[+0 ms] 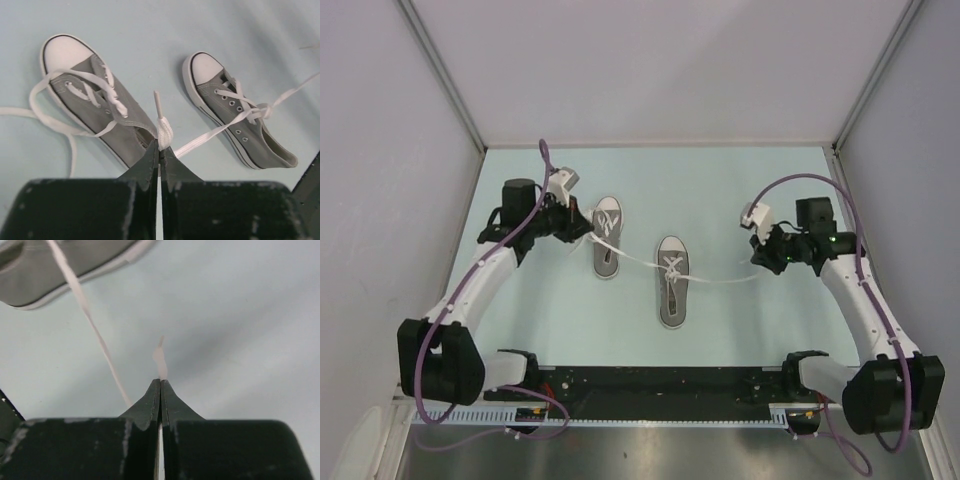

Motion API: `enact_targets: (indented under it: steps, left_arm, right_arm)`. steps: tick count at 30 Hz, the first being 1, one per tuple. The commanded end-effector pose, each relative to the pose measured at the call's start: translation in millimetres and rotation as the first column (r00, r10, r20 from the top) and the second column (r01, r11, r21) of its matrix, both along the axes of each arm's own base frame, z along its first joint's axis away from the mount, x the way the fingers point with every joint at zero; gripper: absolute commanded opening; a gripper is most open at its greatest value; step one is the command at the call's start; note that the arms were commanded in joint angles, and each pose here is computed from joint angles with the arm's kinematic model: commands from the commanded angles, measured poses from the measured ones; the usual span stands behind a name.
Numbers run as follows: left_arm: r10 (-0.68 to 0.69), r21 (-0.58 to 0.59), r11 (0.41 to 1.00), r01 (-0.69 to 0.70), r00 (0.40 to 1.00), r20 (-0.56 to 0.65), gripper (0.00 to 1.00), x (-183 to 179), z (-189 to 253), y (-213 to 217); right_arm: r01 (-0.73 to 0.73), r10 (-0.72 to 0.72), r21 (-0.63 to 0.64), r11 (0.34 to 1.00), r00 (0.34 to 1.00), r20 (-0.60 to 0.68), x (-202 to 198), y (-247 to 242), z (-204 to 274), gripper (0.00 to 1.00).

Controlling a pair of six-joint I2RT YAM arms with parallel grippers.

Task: Tie the shoes

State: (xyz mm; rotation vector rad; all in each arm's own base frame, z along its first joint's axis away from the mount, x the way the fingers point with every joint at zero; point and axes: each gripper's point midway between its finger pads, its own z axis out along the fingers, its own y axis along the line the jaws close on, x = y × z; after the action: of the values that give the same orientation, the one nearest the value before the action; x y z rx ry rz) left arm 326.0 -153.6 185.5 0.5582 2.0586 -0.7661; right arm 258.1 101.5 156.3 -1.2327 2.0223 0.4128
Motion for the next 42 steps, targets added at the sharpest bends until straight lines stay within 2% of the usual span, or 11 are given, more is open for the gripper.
enact_targets:
  steps: [1,7,14,19,29,33,42]
  left_arm:
    - [0.089,0.082,0.993,-0.090,0.996,0.018,0.00,1,-3,27]
    - [0.180,0.153,0.971,-0.182,0.983,0.032,0.00,9,-5,54]
    - [0.279,0.192,0.938,-0.290,0.957,0.081,0.00,2,-1,88]
    - [0.314,0.279,0.901,-0.332,0.943,0.108,0.00,-16,-10,112]
    - [0.218,0.378,0.896,-0.232,0.973,0.082,0.00,-52,-37,117]
    - [0.204,0.403,0.890,-0.215,0.976,0.071,0.00,-58,-46,119]
    - [0.246,0.533,0.815,-0.227,0.969,0.037,0.00,-60,-79,145]
  right_arm:
    - [0.140,-0.140,0.002,0.990,0.990,-0.019,3,-34,3,0.00]
    - [0.230,-0.230,-0.008,0.973,0.973,-0.019,-3,-71,4,0.00]
    - [0.211,-0.208,0.023,0.977,0.974,-0.088,-12,-66,-4,0.00]
    - [0.189,-0.191,-0.029,0.982,0.975,-0.113,-19,-73,-19,0.00]
    - [0.182,-0.213,-0.216,0.959,0.968,-0.131,-30,-106,-72,0.00]
    - [0.206,-0.243,-0.236,0.950,0.960,-0.138,-26,-113,-85,0.00]
    - [0.230,-0.279,-0.255,0.939,0.944,-0.176,-10,-120,-108,0.00]
